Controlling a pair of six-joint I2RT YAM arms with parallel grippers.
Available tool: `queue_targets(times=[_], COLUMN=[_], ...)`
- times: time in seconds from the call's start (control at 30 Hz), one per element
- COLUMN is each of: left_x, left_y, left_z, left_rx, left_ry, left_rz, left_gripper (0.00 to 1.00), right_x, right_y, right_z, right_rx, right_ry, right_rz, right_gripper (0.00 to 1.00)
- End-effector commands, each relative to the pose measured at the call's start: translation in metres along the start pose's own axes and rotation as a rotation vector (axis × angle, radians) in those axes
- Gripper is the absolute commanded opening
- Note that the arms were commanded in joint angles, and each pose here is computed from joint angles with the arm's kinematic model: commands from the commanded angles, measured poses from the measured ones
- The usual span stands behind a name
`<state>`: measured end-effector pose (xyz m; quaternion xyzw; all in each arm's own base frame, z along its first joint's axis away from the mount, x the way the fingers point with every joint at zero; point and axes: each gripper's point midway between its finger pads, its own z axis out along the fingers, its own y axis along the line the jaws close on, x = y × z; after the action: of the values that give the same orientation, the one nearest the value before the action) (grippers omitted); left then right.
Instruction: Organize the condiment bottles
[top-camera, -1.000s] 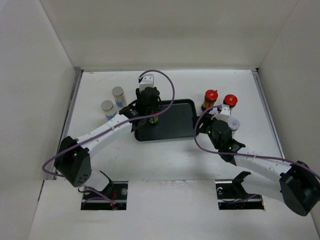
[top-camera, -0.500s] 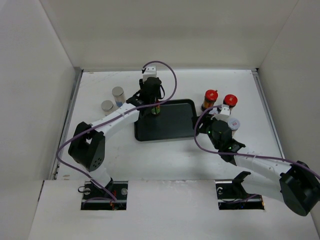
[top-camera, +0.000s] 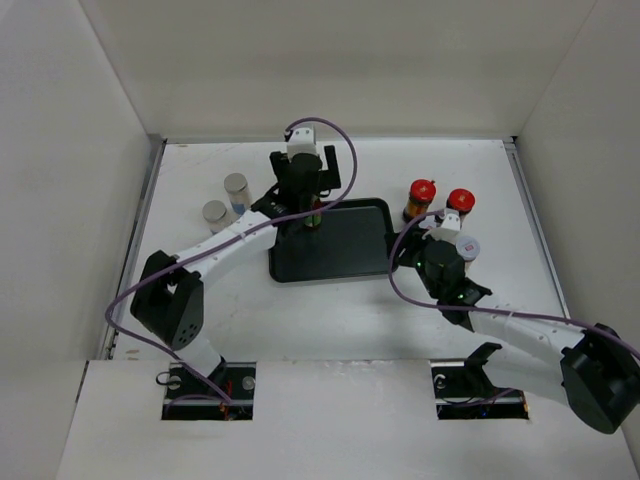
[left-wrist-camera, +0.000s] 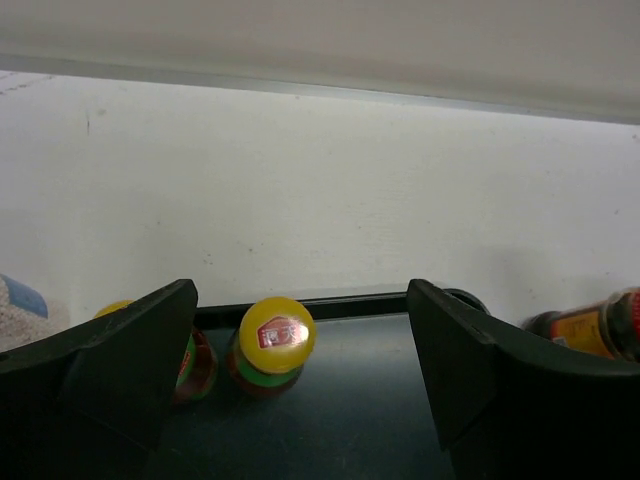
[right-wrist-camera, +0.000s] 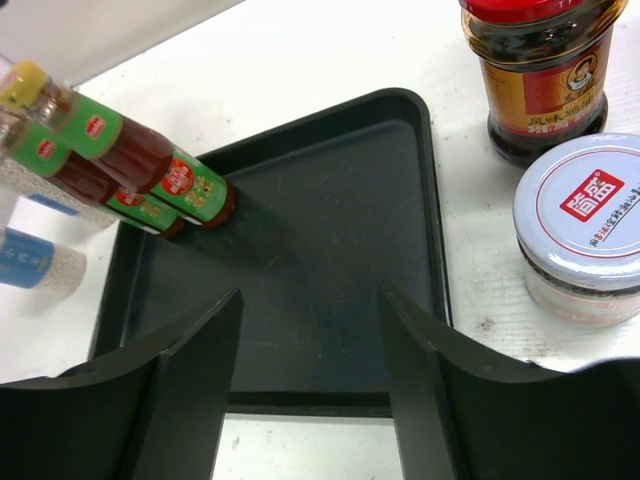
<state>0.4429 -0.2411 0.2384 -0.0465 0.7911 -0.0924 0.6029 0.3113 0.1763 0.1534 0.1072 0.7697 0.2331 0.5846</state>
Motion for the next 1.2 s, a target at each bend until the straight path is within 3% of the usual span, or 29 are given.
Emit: queue_targets(times=[0.0,0.07,0.13,0.27,0.37,0.47,0.6,0.73,0.87,1.17], left_x=[-0.058,-0.073,-0.092,-0.103,-0.079,-0.026,0.05,0.086,0.091,0.108], left_y=[-0.022,-0.03,-0.034,-0.034,-0.028,-0.027,-0.012,0.015,0.045,0.077], left_z=[-0.036,-0.056,-0.083,-0.124,-0.144,-0.153,-0.15,-0.144,-0.141,-0.138], left_rx=[0.098,0.147,0.198,0.272,0.309,0.341,0.307,0.251,0.202,0.158], left_ry=[-0.15,-0.207,-0.286,-0.367,-0.353,-0.266,-0.138,-0.102,-0.154,-0.202], left_rz=[-0.084,-0.108,-0.142,-0.171,-0.18,-0.166,-0.196,-0.288,-0.36,-0.45], left_gripper=[0.88,0.89,0.93,0.93,0.6,0.33,0.21,0.21,0.3,0.56], right_x=[-0.018,-0.02,-0.024,-0.031,-0.036,-0.038,-0.046,-0.048,-0.049,-0.049], right_y=[0.008,0.008,0.009,0.001,-0.012,-0.023,-0.061,-0.092,-0.103,-0.1], right_z=[-0.002,-0.003,-0.006,-0.009,-0.01,-0.012,-0.017,-0.018,-0.012,0.018], right_rx=[-0.036,-0.039,-0.039,-0.006,0.054,0.113,0.286,0.415,0.469,0.515], right_ry=[-0.059,-0.061,-0.075,-0.103,-0.118,-0.106,-0.127,-0.113,-0.091,-0.017], right_rz=[0.031,0.028,0.024,0.022,0.021,0.008,-0.026,-0.048,-0.073,-0.186], right_gripper=[0.54,0.35,0.23,0.19,0.22,0.33,0.5,0.69,0.8,0.85])
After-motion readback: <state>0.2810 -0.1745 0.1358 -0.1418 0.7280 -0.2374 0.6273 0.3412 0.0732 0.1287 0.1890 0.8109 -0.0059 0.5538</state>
